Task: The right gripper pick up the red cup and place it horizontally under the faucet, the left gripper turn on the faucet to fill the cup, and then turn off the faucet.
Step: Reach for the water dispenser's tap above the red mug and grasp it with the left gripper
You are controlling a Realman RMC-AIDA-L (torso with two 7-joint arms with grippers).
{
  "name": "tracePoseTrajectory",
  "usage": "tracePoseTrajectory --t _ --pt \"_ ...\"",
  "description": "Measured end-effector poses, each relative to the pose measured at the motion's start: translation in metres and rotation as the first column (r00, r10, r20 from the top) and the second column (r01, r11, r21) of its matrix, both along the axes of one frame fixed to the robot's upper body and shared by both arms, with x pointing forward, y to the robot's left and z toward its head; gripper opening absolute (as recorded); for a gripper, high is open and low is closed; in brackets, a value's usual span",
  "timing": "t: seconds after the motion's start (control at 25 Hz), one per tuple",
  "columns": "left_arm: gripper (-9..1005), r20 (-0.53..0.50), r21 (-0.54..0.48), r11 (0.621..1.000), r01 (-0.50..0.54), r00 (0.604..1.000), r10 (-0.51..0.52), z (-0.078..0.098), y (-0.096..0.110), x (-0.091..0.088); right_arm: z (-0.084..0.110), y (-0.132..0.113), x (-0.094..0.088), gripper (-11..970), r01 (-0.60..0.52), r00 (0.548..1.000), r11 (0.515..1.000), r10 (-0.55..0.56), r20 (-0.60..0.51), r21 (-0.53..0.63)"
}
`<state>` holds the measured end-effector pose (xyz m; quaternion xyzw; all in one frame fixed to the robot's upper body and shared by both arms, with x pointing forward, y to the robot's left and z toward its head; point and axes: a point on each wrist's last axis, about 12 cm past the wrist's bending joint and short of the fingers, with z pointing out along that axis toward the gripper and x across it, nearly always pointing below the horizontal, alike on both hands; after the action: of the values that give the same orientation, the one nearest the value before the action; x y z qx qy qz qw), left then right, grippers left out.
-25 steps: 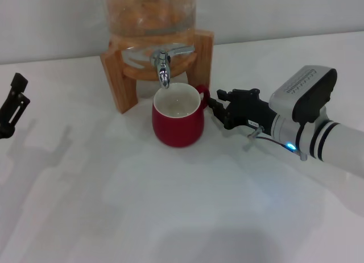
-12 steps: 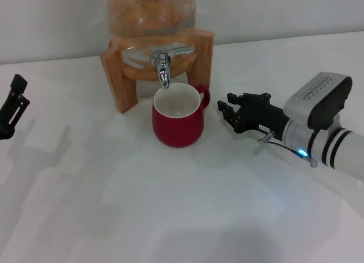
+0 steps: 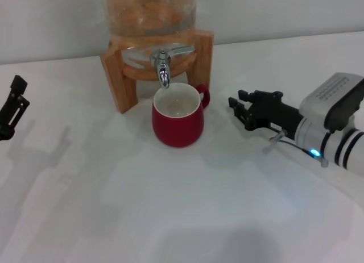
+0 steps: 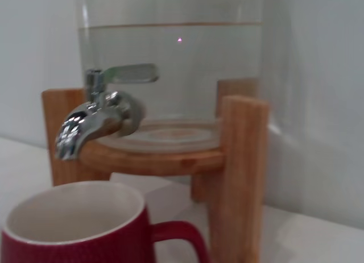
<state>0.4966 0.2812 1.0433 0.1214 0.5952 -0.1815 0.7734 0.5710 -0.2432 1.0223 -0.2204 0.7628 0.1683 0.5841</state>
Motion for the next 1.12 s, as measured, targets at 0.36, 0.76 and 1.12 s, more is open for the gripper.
tracePoseTrajectory --t 0.36,0.76,1.12 --pt "850 0.005 0.000 1.000 -0.001 1.000 0.001 0.001 0.001 0.001 0.014 -0.037 0.000 312 0.107 0.990 0.991 -0.114 0.083 0.077" --pt "849 0.022 -0.009 0.999 -0.045 0.999 0.046 0.005 0.008 0.004 0.022 -0.086 -0.021 320 0.310 0.907 0.933 -0.348 0.236 0.184" --pt "849 0.048 0.018 0.994 -0.109 0.993 0.108 0.007 0.017 0.006 0.019 -0.098 -0.032 395 0.408 0.856 0.881 -0.460 0.235 0.240"
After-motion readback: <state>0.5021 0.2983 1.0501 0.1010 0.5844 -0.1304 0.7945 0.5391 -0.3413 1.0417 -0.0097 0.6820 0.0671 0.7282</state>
